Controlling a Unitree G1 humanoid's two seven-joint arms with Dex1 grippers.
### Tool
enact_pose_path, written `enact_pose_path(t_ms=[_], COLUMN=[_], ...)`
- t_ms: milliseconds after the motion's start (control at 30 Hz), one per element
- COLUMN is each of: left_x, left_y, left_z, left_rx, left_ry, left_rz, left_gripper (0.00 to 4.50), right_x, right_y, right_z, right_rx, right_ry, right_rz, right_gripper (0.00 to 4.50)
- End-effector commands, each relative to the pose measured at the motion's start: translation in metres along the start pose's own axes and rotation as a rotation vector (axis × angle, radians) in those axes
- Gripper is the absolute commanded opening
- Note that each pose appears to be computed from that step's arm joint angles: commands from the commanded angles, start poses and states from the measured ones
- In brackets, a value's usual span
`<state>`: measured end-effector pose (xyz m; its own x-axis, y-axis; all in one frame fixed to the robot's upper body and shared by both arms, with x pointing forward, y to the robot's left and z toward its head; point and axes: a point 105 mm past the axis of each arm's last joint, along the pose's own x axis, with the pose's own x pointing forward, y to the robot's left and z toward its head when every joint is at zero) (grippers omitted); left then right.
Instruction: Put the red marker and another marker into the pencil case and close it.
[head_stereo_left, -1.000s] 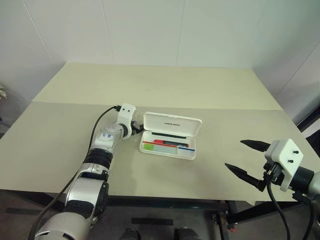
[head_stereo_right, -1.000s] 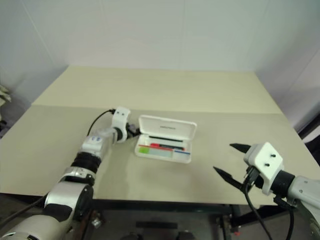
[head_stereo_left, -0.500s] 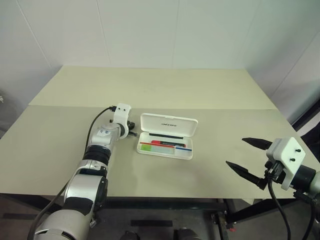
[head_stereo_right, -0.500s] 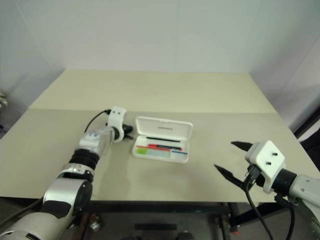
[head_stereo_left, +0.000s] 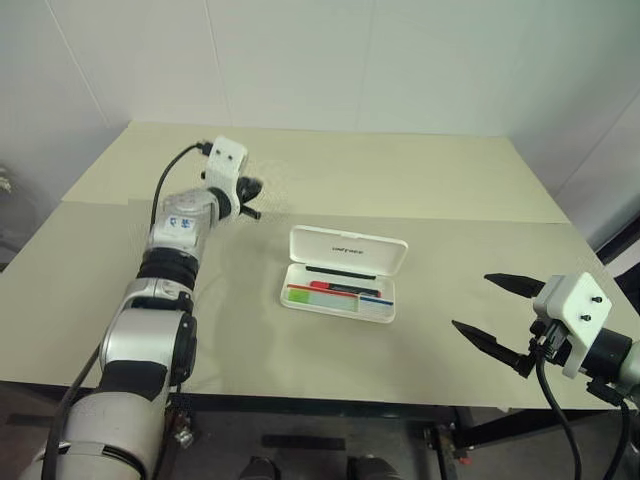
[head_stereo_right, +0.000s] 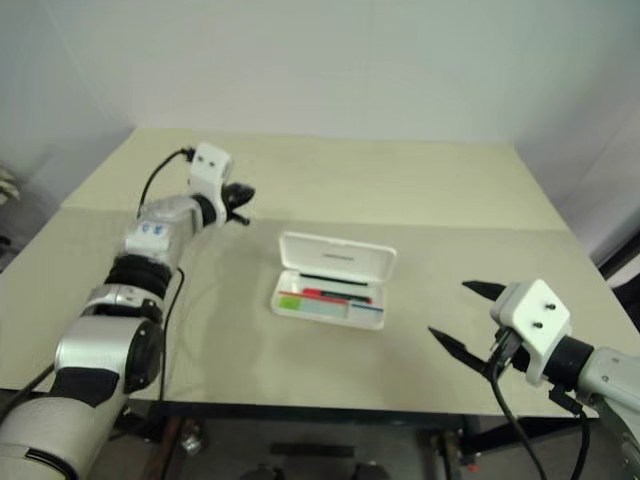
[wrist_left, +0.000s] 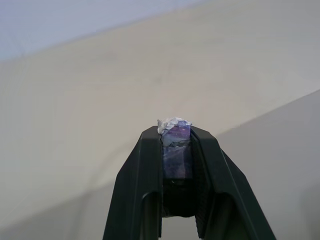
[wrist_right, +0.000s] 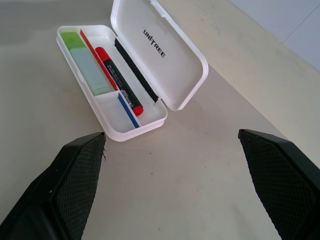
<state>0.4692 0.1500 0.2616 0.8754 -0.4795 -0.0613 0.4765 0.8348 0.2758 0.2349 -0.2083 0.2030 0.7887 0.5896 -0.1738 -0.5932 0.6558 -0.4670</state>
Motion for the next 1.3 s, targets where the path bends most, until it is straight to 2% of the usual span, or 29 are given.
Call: enact_pose_path(t_ms=[33, 133, 267, 367, 533, 967, 1167, 1300], left_x=[-0.002, -0.011, -0.039, -0.057, -0.075, -0.039, -0.021, -0.011], left_y=[-0.023, -0.055, -0.111, -0.137, -0.174, -0.229, -0.24, -0.24], left_z=[0.049, 0.074, 0.09, 0.09, 0.062, -0.004, -0.024, -0.032], left_rx=[0.09, 0.159, 0.25, 0.285, 0.356, 0.436, 0.476, 0.457], left_ry=[-0.138, -0.215, -0.297, -0.311, -0.208, -0.022, 0.024, 0.027], left_rz=[-0.191, -0.412, -0.772, -0.947, -1.154, -1.114, -1.036, -0.983], left_gripper=[0.41, 0.41, 0.41, 0.41, 0.41, 0.41, 0.41, 0.41], right_x=[-0.002, -0.001, 0.0, 0.0, 0.0, -0.001, -0.003, -0.009], right_y=[-0.001, -0.001, -0.001, -0.001, -0.001, 0.001, 0.007, 0.014], right_z=[0.009, 0.01, 0.009, 0.01, 0.009, 0.009, 0.008, 0.02], right_rx=[-0.043, -0.042, -0.039, -0.038, -0.038, -0.036, -0.017, 0.052], right_ry=[-0.021, -0.024, -0.026, -0.028, -0.027, -0.023, -0.022, -0.09], right_rz=[-0.012, -0.016, -0.018, -0.02, -0.025, -0.037, -0.016, 0.017], right_gripper=[4.5, 4.5, 4.5, 4.5, 4.5, 4.5, 4.5, 4.5])
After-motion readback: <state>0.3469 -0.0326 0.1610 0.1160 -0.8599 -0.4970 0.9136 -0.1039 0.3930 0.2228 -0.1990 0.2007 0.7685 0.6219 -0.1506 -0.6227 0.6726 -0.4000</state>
